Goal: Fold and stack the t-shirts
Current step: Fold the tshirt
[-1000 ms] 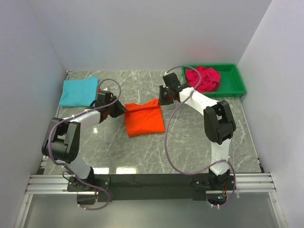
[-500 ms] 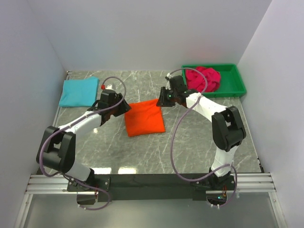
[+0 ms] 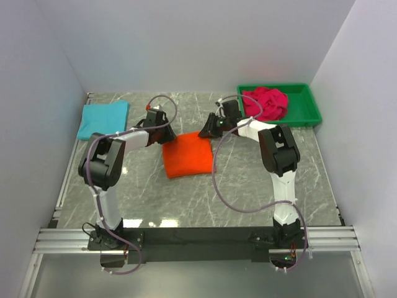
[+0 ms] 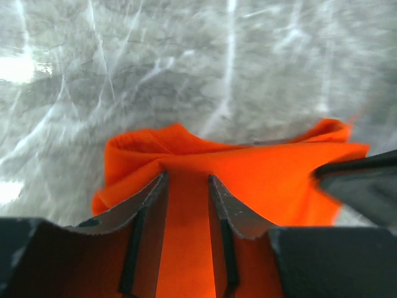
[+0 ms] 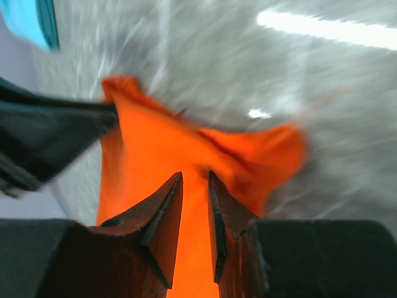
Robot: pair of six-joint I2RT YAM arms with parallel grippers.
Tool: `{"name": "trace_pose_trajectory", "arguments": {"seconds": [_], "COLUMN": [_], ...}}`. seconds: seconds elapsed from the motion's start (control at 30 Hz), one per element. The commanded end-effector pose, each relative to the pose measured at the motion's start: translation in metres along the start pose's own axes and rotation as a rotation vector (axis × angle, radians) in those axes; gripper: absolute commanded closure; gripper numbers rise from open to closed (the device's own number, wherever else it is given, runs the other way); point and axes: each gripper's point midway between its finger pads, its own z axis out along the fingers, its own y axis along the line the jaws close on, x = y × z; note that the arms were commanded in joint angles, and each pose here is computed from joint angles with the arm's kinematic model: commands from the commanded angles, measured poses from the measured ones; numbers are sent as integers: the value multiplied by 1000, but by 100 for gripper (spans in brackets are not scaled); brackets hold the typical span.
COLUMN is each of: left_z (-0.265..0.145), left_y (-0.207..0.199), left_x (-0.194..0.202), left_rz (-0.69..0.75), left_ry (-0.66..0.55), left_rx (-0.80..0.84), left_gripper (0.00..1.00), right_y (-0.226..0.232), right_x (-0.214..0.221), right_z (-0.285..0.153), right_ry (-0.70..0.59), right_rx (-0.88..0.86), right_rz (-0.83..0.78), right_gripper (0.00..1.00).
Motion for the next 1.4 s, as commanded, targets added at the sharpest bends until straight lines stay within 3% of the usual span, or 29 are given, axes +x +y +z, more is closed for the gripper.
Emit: {"name": "trace_pose_trajectory", "arguments": {"seconds": [0.0, 0.17, 0.33, 0.47, 0.6, 0.73, 0.83, 0.93, 0.97, 1.0, 1.03, 1.23, 1.37], "left_z": [21, 33, 17, -21, -72, -102, -117, -125, -126, -120, -118, -96, -85], "left_y": [2, 10, -2, -32, -53, -59, -59, -55, -55, -39, -31, 5, 36], "left_x": [5, 11, -14, -46, -68, -48, -10, 27, 38, 61, 70, 103, 138], "left_rz": [8, -24, -29, -33, -54, -101, -109, -116, -112, -152, -154, -272, -365], "left_ry": [32, 46, -7, -86, -166, -144, -80, -32, -21, -1, 15, 50, 122], "left_rx": [16, 16, 49, 119, 172, 202, 221, 236, 243, 221, 205, 117, 31], "left_gripper": [64, 64, 59, 40, 30, 25, 24, 27, 31, 47, 47, 72, 79], "right_y": [-4, -28, -17, 17, 45, 76, 87, 88, 88, 82, 82, 27, -15], "right_x": [-36, -37, -48, -62, -56, -34, 4, 36, 43, 67, 67, 109, 132], "right_z": [-1, 6, -8, -36, -66, -90, -90, -84, -82, -73, -73, -46, -40], "right_ry": [-86, -106, -131, -172, -199, -195, -139, -86, -74, -31, -31, 58, 91], "right_rx": [-103, -115, -154, -193, -223, -298, -323, -326, -329, -335, -335, -225, -173], "right_rz": [113, 231, 244, 180, 136, 105, 104, 98, 99, 116, 116, 230, 376], "right_gripper": [70, 70, 70, 69, 65, 63, 62, 62, 62, 62, 62, 63, 66]}}
